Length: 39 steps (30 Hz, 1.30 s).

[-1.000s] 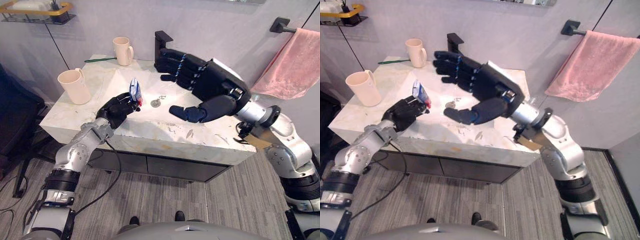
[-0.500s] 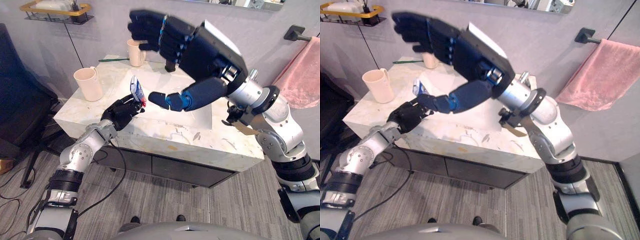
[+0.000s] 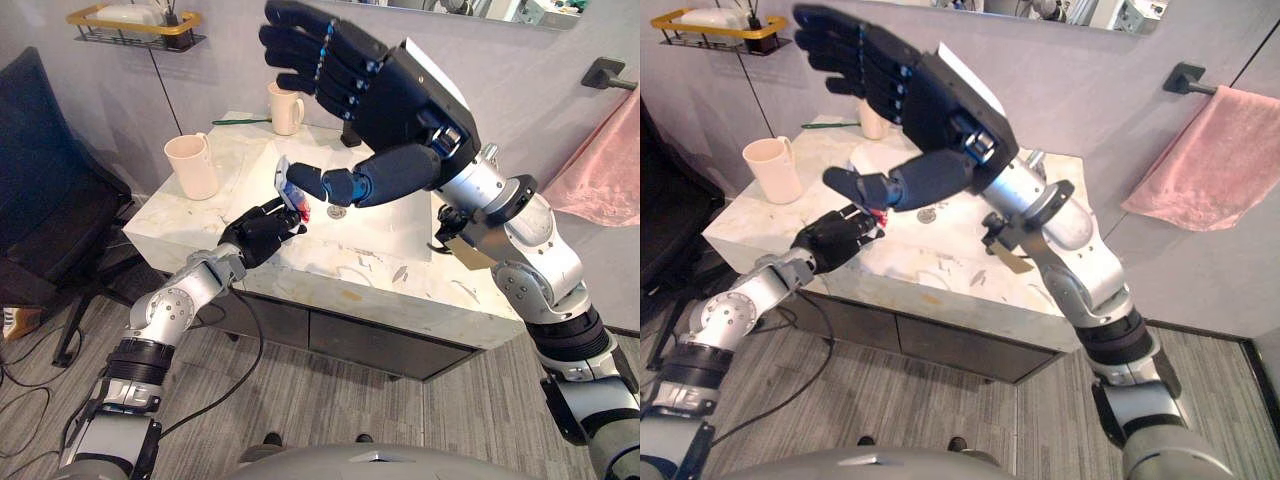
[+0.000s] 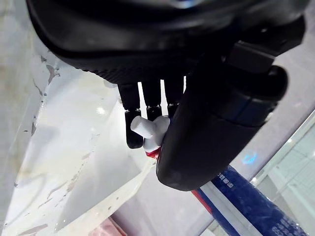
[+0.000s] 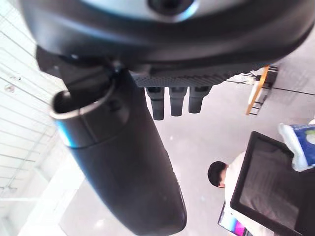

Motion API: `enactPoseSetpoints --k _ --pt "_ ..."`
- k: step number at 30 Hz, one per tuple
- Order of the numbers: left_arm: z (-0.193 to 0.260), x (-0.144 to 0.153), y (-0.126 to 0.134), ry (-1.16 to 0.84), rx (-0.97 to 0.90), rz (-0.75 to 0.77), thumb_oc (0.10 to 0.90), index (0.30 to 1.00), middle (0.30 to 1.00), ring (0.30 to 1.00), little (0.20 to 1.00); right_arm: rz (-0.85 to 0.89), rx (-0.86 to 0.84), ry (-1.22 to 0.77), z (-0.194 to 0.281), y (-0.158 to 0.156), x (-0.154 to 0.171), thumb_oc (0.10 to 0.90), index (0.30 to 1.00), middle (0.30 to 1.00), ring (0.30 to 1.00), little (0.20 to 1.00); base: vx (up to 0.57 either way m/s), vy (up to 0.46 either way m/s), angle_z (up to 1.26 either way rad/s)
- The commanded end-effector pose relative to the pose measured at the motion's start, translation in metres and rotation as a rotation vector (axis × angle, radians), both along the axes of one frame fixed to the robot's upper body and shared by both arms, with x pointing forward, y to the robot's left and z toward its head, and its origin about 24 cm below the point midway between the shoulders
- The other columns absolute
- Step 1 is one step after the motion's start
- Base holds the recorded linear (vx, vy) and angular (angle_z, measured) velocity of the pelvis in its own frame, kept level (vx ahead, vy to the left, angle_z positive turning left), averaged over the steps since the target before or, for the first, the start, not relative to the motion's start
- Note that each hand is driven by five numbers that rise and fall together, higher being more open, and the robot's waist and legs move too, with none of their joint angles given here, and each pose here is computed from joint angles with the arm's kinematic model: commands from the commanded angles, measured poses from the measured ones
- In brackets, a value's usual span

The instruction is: Organize the bathroom.

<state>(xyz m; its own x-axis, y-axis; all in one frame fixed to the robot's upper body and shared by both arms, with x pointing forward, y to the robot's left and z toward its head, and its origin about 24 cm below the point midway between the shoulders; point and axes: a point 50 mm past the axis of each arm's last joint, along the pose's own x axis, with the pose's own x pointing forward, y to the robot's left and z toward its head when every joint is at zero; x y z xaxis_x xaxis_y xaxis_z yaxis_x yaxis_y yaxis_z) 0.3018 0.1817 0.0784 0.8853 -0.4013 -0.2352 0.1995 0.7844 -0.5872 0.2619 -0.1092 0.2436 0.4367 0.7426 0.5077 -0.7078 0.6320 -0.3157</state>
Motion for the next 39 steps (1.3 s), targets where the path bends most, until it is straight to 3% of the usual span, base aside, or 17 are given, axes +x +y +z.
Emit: enactPoseSetpoints --k 1,18,30,39 --pt "0.058 0.020 -0.028 -0.234 -0.109 -0.113 0.400 0.300 0.300 0.300 0.300 0.041 0.115 -0.116 0.027 0.002 -0.008 0.800 0.900 0.900 0.900 0.900 0.00 0.000 0.00" --pt "0.051 0.026 -0.023 -0.199 -0.022 -0.108 0.400 0.300 0.300 0.300 0.300 0.107 0.211 0.032 0.022 0.005 -0.001 0.800 0.900 0.900 0.900 0.900 0.00 0.000 0.00" --pt "0.050 0.014 -0.017 -0.265 -0.021 -0.059 0.400 0.300 0.300 0.300 0.300 0.142 0.107 0.268 -0.039 -0.003 -0.003 0.800 0.900 0.900 0.900 0.900 0.00 0.000 0.00" --pt "0.053 0.017 -0.016 -0.285 -0.019 -0.049 0.400 0.300 0.300 0.300 0.300 0.140 0.073 0.233 -0.038 0.006 0.000 0.800 0.900 0.900 0.900 0.900 0.00 0.000 0.00"
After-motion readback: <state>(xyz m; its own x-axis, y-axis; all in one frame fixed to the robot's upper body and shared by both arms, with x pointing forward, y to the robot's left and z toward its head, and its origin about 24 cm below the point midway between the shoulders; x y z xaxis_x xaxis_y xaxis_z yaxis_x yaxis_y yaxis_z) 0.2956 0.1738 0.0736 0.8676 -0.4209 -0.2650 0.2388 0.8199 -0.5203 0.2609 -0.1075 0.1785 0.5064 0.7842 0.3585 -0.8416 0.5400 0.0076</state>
